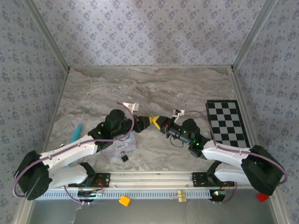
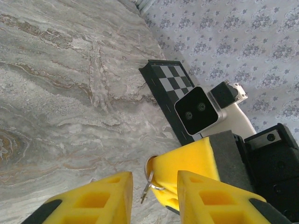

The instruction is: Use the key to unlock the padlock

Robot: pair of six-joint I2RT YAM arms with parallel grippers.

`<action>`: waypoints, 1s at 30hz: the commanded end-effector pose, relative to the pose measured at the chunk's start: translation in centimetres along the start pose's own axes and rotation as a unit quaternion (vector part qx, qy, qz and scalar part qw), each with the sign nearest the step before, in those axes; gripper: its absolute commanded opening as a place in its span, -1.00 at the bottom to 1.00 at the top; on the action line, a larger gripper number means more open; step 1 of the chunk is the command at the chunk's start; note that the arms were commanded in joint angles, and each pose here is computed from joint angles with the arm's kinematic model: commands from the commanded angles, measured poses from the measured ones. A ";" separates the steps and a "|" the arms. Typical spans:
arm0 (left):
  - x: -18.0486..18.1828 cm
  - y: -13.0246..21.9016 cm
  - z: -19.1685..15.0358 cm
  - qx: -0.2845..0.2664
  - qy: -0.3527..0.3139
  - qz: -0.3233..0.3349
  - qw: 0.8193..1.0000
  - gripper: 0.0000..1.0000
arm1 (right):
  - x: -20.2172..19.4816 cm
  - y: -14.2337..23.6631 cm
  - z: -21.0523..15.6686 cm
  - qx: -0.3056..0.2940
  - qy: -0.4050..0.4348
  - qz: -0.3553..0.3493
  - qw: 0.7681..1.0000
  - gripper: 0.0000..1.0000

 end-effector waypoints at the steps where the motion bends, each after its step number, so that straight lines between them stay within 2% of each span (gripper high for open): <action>1: -1.4 0.2 1.5 -0.022 -0.015 -0.016 1.000 -0.43 | 1.3 -0.6 -0.4 0.014 0.007 0.019 1.000 -1.00; 13: -1.3 -0.2 1.8 -0.018 -0.018 -0.005 1.000 -0.82 | 1.3 -1.3 -0.4 0.021 0.005 0.019 1.000 -1.00; 16: -1.1 -0.2 1.7 -0.019 -0.015 0.004 1.000 -0.85 | 1.3 -1.3 -0.3 0.020 0.004 0.020 1.000 -1.00; 18: -0.9 -0.2 1.6 -0.020 -0.014 0.009 1.000 -0.83 | 1.2 -1.2 -0.3 0.018 0.003 0.018 1.000 -1.00; 20: -0.8 -0.2 1.6 -0.019 -0.013 0.014 1.000 -0.57 | 1.1 -1.2 -0.2 0.017 0.003 0.017 1.000 -1.00; 21: -0.7 -0.2 1.5 -0.018 -0.013 0.016 1.000 -0.51 | 1.1 -1.2 -0.2 0.017 0.002 0.017 1.000 -1.00; 30: -0.3 -0.6 1.1 -0.005 -0.013 0.028 1.000 -0.53 | 1.2 -1.1 -0.2 0.013 0.004 0.019 1.000 -1.00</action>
Point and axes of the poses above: each hand's point on the last joint's axis, 136 mm out from that joint toward the fingers, its own y axis back along the fingers, its own x axis along the line the jaws close on, z = x × y, the point moved 7 cm from there along y, back along the fingers, and after that the axes turned 5 degrees about -y, right-handed, at the moved point
